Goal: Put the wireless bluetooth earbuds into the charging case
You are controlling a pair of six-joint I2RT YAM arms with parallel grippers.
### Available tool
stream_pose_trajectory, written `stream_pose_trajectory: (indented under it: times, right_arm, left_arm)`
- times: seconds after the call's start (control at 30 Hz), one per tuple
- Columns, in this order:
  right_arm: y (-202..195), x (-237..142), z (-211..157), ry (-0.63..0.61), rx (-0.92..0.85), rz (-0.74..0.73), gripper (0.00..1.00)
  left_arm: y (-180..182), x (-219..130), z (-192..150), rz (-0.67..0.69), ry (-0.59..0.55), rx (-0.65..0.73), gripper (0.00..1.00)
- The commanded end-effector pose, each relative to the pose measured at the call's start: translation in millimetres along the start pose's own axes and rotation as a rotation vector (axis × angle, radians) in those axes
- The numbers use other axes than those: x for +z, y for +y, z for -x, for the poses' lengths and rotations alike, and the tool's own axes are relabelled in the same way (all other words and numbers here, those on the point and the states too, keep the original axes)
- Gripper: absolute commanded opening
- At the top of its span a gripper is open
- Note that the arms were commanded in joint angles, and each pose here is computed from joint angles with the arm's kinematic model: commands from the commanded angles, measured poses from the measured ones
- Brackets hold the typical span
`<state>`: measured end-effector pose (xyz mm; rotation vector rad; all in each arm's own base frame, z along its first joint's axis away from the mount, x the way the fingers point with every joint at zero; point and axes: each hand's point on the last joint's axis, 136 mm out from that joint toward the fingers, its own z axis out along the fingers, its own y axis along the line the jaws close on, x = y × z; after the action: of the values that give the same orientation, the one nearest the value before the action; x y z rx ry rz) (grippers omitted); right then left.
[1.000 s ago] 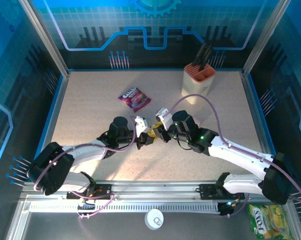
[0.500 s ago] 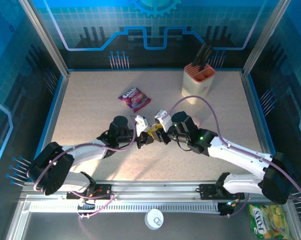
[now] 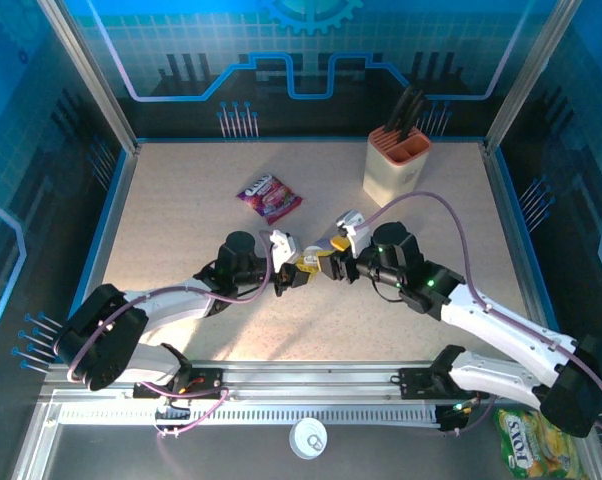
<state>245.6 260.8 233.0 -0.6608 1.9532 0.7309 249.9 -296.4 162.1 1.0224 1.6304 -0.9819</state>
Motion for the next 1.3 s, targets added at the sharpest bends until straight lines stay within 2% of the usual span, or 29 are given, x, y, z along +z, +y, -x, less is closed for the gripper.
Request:
stream_pose_trajectory:
  times: [0.0, 0.23, 0.4, 0.57, 0.93, 1.13, 1.27]
  right_arm:
    - [-9, 1, 14, 0.001, 0.111, -0.034, 0.48]
    - [-27, 22, 14, 0.182, 0.133, -0.145, 0.4]
    - [-25, 39, 9, 0.276, 0.18, -0.072, 0.36]
    - [-16, 46, -13, 0.405, 0.181, -0.014, 0.35]
    - [8, 23, -25, 0.426, 0.169, 0.115, 0.31]
    - [7, 10, -11, 0.36, 0.147, 0.111, 0.32]
    - [3, -4, 4, 0.251, 0.069, 0.125, 0.37]
  left_arm:
    - [-4, 3, 8, -0.021, -0.011, 0.066, 0.17]
    - [-7, 2, 9, -0.017, -0.02, 0.101, 0.17]
    - [-7, -1, 12, -0.001, -0.043, 0.104, 0.18]
    - [-5, -2, 16, 0.018, -0.059, 0.108, 0.18]
    - [0, -2, 19, 0.042, -0.07, 0.073, 0.18]
    - [1, -3, 21, 0.051, -0.059, 0.049, 0.18]
    - [-15, -5, 21, -0.04, -0.045, 0.03, 0.2]
